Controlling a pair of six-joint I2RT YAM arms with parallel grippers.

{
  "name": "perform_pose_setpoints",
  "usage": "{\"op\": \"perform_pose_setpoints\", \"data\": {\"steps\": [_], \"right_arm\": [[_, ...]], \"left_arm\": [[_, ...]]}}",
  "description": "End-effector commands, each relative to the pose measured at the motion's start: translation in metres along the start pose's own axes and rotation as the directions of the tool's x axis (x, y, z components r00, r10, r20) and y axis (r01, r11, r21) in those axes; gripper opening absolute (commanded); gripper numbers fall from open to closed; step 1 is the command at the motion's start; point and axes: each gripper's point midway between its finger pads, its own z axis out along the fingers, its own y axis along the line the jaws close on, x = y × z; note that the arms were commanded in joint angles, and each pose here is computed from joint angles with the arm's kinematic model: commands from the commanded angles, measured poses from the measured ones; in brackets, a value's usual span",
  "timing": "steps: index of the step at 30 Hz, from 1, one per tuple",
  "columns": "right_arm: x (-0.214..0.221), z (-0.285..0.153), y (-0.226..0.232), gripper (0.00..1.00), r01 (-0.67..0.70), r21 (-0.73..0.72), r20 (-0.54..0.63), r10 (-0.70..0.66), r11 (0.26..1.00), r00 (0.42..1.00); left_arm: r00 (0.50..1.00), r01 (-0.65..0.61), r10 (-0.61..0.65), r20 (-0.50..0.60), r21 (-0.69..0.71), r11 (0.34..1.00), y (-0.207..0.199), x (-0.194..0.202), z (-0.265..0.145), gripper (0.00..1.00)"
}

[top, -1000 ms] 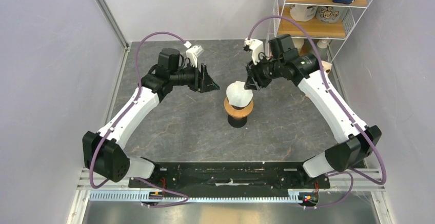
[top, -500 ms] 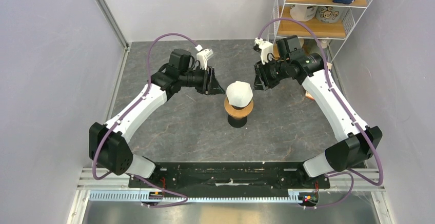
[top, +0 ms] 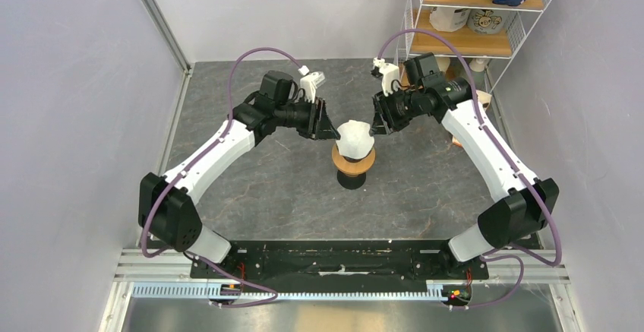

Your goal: Place the coffee filter in the dripper

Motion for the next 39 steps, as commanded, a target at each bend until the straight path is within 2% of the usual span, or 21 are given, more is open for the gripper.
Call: {"op": "perform_pose_setpoints", "data": {"steps": [1, 12, 16, 20, 25, 39], "right_arm": [[-0.007, 0.004, 0.001, 0.41, 0.002, -0.022, 0.022, -0.002, 1.000, 1.000], [-0.004, 0.009, 0.004, 0.36, 0.044, -0.032, 0.004, -0.044, 0.999, 0.999], [-0.003, 0.008, 0.007, 0.23, 0.084, -0.031, 0.007, -0.084, 0.996, 0.996], [-0.003, 0.007, 0.008, 0.11, 0.117, -0.021, 0.010, -0.117, 0.993, 0.993], [-0.002, 0.004, 0.003, 0.00, 0.155, 0.008, 0.005, -0.155, 0.988, 0.988], [0.008, 0.001, -0.006, 0.00, 0.194, 0.055, -0.028, -0.193, 0.979, 0.981]], "left_arm": [[0.999, -0.011, 0.011, 0.039, -0.002, 1.000, -0.008, -0.020, 0.004, 0.43], [1.000, -0.022, 0.022, 0.002, -0.026, 0.999, -0.003, -0.014, 0.012, 0.30], [1.000, -0.020, 0.020, -0.006, -0.039, 0.999, 0.000, -0.012, 0.013, 0.20], [1.000, -0.016, 0.016, -0.006, -0.056, 0.998, 0.001, -0.012, 0.011, 0.02], [1.000, -0.020, 0.020, -0.003, -0.081, 0.997, 0.001, -0.013, 0.004, 0.02], [1.000, -0.013, 0.014, 0.004, -0.129, 0.992, 0.009, -0.011, 0.001, 0.02]]}}
